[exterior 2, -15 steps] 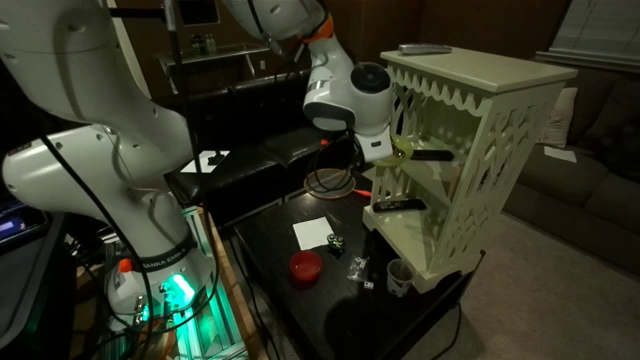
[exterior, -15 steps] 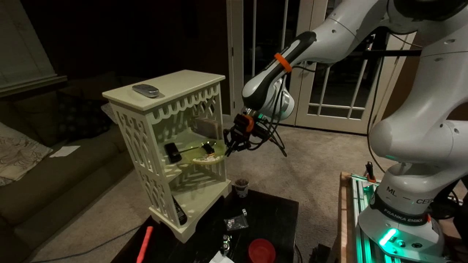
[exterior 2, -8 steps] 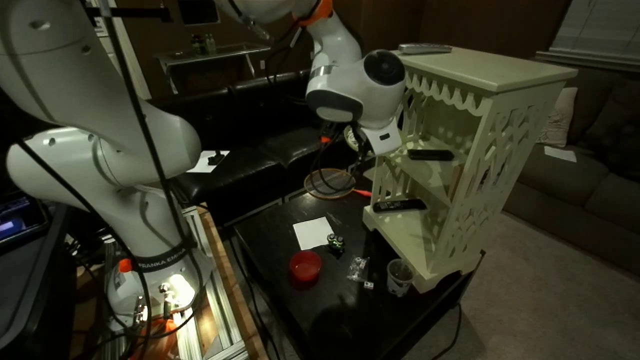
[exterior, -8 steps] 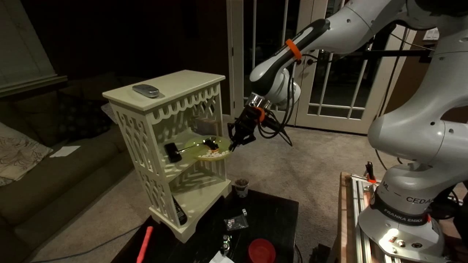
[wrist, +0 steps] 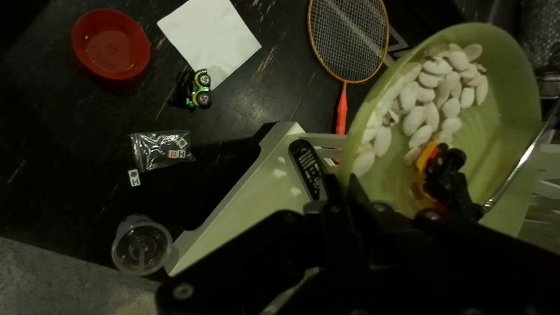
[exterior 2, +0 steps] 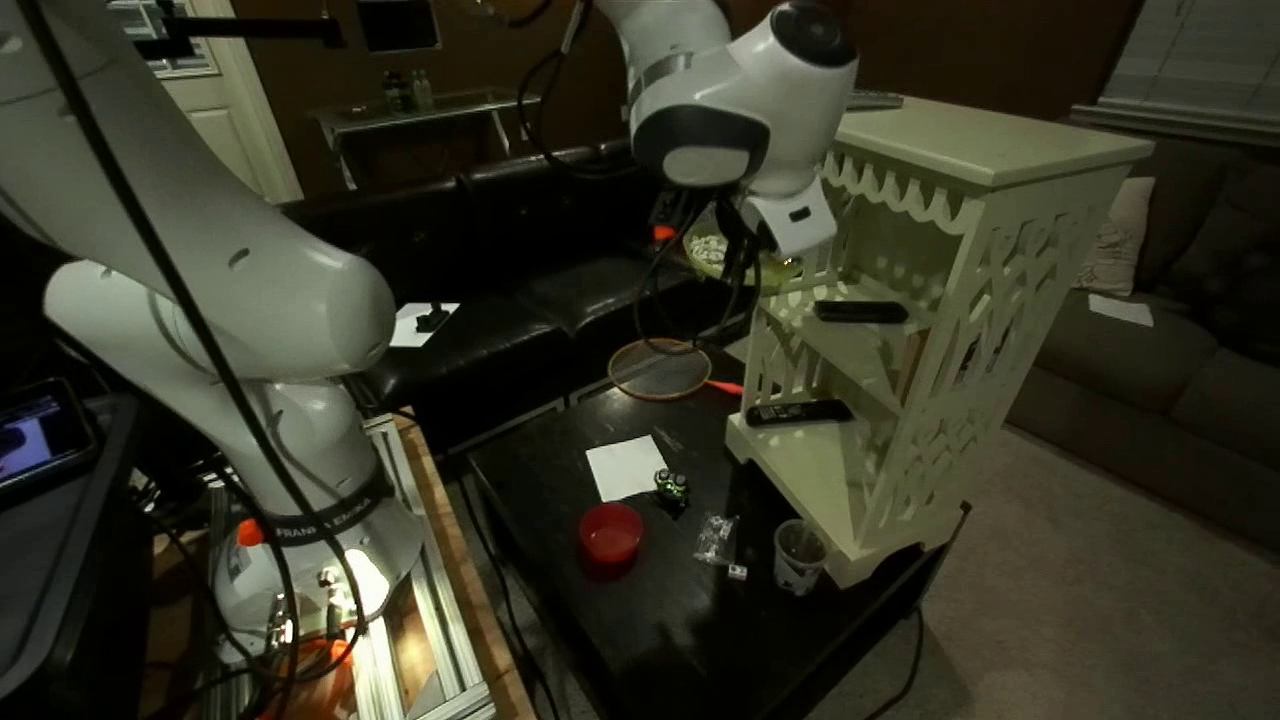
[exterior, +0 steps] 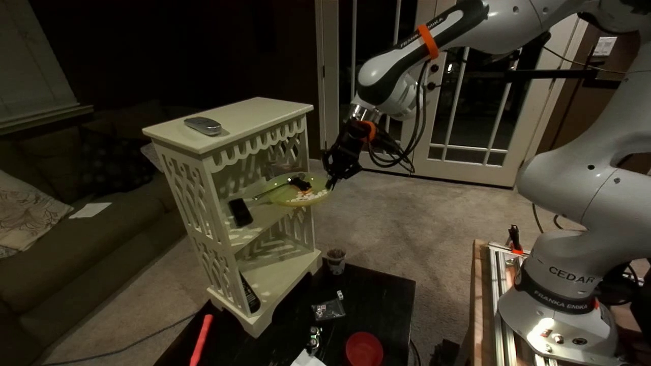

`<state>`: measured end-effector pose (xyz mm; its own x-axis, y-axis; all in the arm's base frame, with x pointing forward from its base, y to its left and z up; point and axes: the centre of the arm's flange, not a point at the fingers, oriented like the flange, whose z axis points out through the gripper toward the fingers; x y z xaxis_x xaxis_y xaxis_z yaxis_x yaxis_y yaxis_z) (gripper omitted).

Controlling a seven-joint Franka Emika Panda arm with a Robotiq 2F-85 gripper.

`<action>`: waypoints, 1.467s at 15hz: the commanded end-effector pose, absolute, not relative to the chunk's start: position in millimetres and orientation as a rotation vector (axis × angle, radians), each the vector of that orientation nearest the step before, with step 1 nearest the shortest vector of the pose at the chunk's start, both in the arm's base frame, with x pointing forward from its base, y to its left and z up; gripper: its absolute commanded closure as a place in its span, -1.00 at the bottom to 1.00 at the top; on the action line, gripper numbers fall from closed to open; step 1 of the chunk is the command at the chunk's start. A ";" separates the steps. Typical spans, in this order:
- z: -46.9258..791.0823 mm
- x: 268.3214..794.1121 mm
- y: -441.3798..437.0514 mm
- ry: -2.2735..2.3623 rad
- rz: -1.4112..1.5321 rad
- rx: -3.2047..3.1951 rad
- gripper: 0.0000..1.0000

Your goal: Put the plate on the top part of the shelf

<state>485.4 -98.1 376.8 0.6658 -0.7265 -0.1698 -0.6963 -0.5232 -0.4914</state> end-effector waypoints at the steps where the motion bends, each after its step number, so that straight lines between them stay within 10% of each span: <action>1: 427.7 475.3 -114.1 1.166 -0.053 -2.415 0.98; 22: 451.7 470.9 -161.9 0.847 0.131 -2.346 0.98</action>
<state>468.5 -148.0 420.1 0.7511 -0.6026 -0.2696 -0.6519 -0.6127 -0.4467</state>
